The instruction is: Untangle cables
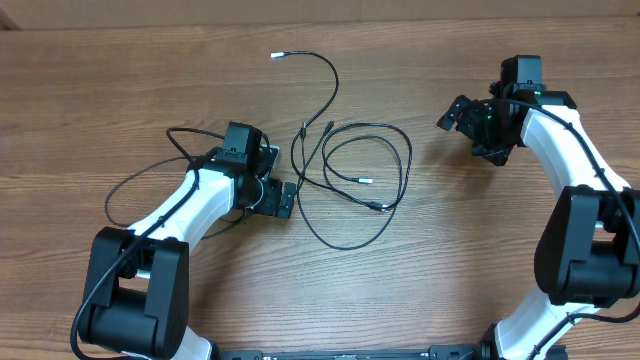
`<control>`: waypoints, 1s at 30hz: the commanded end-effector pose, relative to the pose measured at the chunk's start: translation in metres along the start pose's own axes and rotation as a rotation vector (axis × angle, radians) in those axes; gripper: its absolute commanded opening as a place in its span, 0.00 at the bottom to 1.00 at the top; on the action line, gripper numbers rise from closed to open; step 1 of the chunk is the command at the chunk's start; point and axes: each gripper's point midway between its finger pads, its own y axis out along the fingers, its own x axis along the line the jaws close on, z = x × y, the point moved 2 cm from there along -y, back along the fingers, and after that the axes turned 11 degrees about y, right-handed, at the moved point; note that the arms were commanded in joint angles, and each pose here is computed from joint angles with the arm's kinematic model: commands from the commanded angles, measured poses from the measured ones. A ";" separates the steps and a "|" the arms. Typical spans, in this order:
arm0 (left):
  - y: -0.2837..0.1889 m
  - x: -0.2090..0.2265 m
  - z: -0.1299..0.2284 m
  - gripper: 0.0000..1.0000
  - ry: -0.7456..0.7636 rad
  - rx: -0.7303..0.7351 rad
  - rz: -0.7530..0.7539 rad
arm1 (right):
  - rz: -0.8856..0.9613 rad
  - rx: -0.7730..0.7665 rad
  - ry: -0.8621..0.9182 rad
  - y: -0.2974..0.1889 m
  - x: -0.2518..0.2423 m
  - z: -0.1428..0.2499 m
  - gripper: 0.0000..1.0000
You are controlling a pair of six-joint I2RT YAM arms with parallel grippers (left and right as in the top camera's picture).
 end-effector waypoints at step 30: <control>0.008 0.003 0.004 0.17 0.053 0.005 -0.014 | -0.022 -0.035 -0.011 -0.012 0.008 -0.006 1.00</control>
